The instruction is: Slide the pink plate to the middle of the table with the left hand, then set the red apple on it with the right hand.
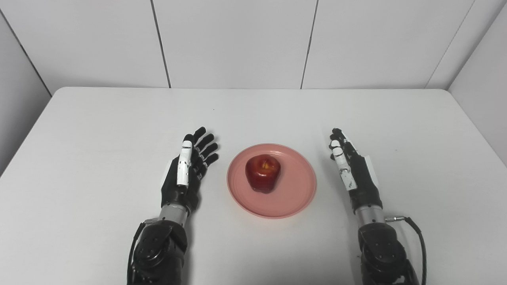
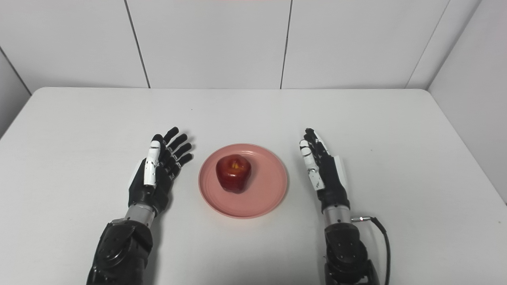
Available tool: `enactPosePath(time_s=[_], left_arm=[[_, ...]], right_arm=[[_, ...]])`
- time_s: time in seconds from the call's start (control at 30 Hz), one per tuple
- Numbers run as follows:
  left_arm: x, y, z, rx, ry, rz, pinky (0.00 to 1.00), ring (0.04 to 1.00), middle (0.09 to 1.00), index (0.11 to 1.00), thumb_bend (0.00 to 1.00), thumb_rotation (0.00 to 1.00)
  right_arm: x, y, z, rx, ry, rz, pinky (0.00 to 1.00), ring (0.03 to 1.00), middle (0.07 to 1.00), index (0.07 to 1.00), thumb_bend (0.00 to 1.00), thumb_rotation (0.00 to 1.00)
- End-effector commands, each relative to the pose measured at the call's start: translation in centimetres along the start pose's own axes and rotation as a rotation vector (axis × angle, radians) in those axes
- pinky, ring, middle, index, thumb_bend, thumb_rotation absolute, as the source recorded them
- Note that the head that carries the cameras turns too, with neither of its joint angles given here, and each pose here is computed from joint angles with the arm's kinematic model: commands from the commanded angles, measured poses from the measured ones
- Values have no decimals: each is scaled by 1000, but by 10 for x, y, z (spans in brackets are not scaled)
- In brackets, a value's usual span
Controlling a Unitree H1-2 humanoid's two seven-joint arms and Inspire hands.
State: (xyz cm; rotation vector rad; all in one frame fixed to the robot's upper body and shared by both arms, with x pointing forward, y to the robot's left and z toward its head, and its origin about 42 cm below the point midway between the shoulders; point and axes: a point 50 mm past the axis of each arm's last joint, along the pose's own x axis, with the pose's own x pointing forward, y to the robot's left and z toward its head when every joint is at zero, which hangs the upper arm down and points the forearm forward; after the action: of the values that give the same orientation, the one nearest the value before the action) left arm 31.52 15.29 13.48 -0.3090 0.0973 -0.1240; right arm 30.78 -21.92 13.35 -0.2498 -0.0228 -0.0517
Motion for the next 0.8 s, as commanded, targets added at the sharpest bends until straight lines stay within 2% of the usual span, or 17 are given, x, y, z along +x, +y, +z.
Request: enactPosePath(time_s=[0.0, 0.37, 0.77], left_arm=[[7, 0, 8, 0, -40, -11, 856, 868, 882, 872, 407, 1000], [8, 3, 9, -5, -39, -20, 864, 870, 884, 875, 400, 1000], [12, 4, 11, 57, -60, -42, 884, 891, 908, 895, 409, 1000]], right_arm=[[5, 0, 18, 15, -77, -4, 828, 872, 896, 898, 176, 998], [4, 3, 20, 11, -78, -2, 841, 879, 900, 901, 189, 1000], [7, 4, 19, 33, -85, 1, 837, 877, 902, 906, 183, 1000]])
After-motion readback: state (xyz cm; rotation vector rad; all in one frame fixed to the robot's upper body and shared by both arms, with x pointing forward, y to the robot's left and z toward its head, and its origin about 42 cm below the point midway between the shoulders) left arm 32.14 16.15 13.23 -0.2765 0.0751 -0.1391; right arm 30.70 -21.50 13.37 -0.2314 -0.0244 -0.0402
